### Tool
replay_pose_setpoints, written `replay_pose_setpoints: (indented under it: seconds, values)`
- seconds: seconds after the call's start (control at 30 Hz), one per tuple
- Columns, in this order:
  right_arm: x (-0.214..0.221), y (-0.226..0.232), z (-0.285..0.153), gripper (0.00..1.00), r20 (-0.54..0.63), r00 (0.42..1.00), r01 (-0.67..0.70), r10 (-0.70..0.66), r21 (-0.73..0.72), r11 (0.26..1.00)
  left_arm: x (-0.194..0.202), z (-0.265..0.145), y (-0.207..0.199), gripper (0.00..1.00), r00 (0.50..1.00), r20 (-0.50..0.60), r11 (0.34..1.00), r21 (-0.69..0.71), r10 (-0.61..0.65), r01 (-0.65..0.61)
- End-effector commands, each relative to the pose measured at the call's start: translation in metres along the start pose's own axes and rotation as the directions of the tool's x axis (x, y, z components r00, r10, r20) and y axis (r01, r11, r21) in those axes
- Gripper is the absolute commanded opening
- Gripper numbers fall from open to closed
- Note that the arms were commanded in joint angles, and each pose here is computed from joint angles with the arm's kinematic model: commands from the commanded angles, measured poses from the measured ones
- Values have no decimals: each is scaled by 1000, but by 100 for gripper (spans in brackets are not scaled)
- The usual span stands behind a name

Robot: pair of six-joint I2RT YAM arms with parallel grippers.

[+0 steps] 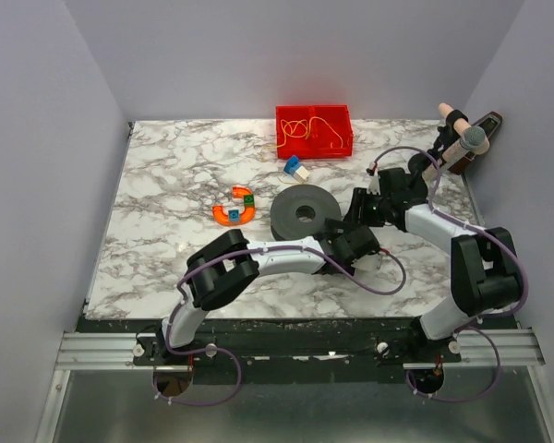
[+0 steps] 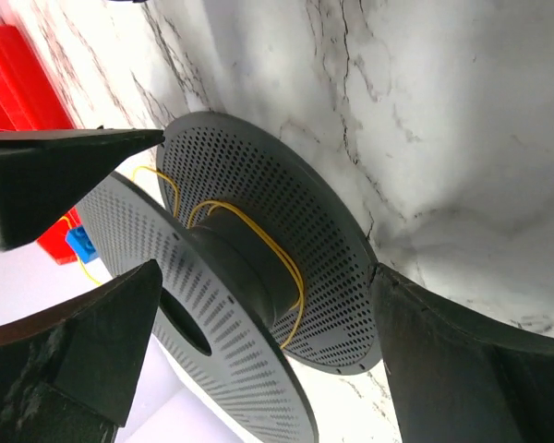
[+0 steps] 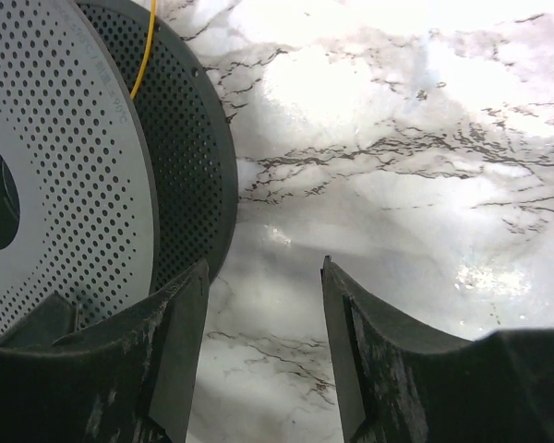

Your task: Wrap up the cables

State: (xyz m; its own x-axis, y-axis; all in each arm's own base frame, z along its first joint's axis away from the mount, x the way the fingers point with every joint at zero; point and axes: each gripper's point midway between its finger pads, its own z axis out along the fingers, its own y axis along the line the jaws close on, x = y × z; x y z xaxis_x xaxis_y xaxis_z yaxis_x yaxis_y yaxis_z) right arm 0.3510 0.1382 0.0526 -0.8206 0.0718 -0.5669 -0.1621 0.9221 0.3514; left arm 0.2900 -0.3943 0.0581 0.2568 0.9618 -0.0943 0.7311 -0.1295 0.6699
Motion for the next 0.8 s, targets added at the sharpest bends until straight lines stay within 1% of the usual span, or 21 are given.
replay_pose_setpoints:
  seconds: [0.0,0.1,0.23,0.37,0.5,0.63,0.77]
  values:
    - [-14,-6,-13,61,48,999,19,-21,43,999,-26,-32,19,99,989,136,999,15,-52,51]
    - [-20,0,-19,61,70,997,28,-29,21,999,-30,-42,28,99,986,156,998,15,-65,64]
    - [-27,4,-28,61,99,994,46,-47,16,999,-39,-60,33,99,971,221,995,50,-96,87]
    - [-31,8,-35,61,116,991,66,-66,7,998,-56,-92,41,99,930,331,984,128,-162,125]
    - [-35,7,-44,61,139,987,76,-79,23,997,-57,-126,54,99,879,380,947,249,-289,204]
    - [-42,9,-60,61,176,976,126,-129,33,992,-35,-161,75,99,826,411,911,313,-385,269]
    - [-50,23,-75,61,203,953,232,-224,-16,972,13,-190,98,97,771,425,875,322,-475,362]
